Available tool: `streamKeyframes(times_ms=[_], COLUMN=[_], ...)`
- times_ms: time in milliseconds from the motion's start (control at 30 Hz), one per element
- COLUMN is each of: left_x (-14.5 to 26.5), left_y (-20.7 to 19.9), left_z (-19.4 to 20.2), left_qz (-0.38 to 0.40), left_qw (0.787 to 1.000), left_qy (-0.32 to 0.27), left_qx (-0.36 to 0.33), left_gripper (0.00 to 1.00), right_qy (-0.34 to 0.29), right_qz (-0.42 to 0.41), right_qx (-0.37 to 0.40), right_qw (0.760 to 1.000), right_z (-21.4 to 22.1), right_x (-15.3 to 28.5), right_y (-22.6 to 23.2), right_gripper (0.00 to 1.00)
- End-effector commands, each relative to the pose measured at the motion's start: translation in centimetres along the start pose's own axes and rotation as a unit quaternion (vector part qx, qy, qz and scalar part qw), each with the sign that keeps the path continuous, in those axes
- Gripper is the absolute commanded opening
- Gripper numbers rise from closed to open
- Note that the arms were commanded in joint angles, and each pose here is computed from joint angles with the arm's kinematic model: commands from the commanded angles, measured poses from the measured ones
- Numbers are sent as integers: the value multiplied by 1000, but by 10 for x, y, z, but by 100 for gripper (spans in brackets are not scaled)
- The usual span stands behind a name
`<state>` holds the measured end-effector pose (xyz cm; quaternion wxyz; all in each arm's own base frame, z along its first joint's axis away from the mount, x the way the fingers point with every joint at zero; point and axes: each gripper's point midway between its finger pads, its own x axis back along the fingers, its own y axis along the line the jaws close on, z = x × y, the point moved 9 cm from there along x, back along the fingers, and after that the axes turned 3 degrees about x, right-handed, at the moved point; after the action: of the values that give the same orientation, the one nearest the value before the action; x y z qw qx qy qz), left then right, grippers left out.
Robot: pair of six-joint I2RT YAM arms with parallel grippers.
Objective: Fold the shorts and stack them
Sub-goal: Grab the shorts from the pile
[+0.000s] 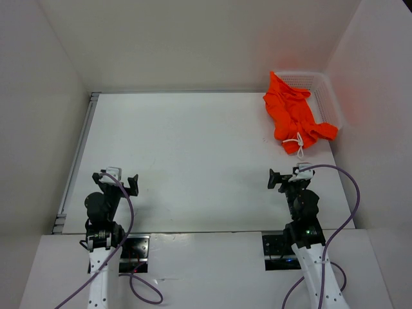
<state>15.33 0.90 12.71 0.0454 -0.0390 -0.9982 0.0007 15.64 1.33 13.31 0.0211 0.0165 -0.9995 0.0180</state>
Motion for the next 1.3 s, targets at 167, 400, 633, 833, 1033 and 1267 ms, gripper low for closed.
streamKeyframes(times_ms=[167,400,633,833,1033,1267], left_x=[-2,-2,5,6,-39,-149], left_y=[0,0,-30,-43,-32,-35], left_z=[4,4,-23,-75,-129,-131], left_qz=[-1,-1,178,240,218,188], left_qw=[1000,1000,982,948,975,925], left_qy=[-9,-9,-53,-189,-26,322], left_qx=[-4,-4,-25,-95,-15,79], left_gripper=[99,99,99,99,99,99], right_qy=[-25,-174,-216,-211,142,216], right_qz=[8,-263,-55,-27,51,122], right_qx=[-6,548,602,480,231,64], right_qw=[1000,775,766,851,961,967], right_z=[-1,-27,-73,-126,-125,-124], right_x=[-3,-2,-5,4,-91,-141], right_y=[-1,17,-11,-17,-34,-77], right_gripper=[99,100,100,100,100,100])
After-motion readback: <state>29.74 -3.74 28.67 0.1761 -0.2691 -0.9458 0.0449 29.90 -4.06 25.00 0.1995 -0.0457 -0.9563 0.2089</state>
